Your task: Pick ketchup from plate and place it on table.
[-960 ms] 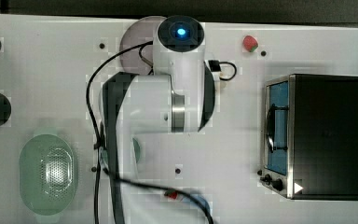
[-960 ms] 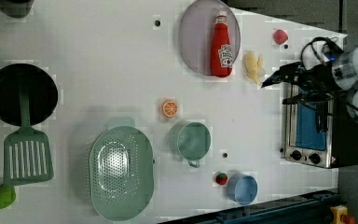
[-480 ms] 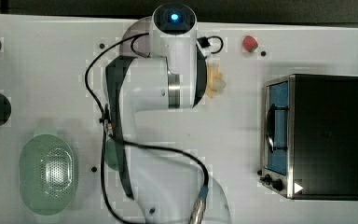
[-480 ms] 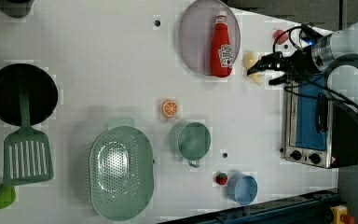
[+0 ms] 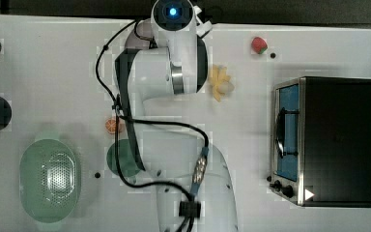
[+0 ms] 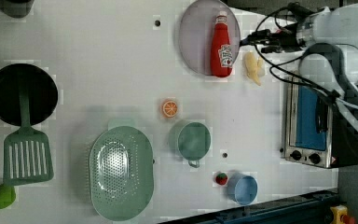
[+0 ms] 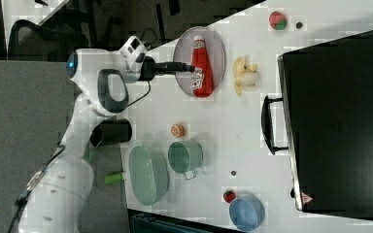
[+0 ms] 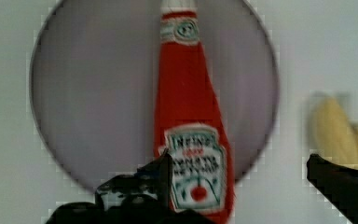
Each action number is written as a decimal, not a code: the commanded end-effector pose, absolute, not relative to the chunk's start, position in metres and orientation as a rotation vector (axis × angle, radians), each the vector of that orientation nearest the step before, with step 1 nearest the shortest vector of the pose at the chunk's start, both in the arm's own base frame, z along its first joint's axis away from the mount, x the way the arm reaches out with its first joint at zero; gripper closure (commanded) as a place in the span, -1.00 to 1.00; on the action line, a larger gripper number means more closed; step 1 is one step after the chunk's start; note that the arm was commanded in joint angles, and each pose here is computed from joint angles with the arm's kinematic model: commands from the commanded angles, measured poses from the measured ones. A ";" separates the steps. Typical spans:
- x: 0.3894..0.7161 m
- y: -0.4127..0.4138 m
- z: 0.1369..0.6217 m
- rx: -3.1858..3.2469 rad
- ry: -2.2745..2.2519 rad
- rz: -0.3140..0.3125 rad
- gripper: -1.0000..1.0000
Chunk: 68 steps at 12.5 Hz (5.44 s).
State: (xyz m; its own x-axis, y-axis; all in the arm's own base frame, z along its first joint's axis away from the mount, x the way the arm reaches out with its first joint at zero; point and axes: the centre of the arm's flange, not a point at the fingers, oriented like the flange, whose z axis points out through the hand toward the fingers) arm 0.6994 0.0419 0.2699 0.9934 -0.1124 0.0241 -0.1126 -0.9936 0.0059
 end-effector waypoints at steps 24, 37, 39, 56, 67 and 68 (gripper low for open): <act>0.738 0.061 0.232 3.158 -0.070 0.219 -0.18; 0.614 -0.020 0.434 3.116 -0.321 0.099 -0.18; 0.578 -0.028 0.425 3.098 -0.346 0.036 -0.18; 0.499 -0.031 0.215 3.122 -0.378 -0.109 -0.86; 0.515 -0.031 0.459 2.918 -1.071 0.114 -1.00; 0.512 -0.030 0.485 2.896 -1.096 0.071 -1.00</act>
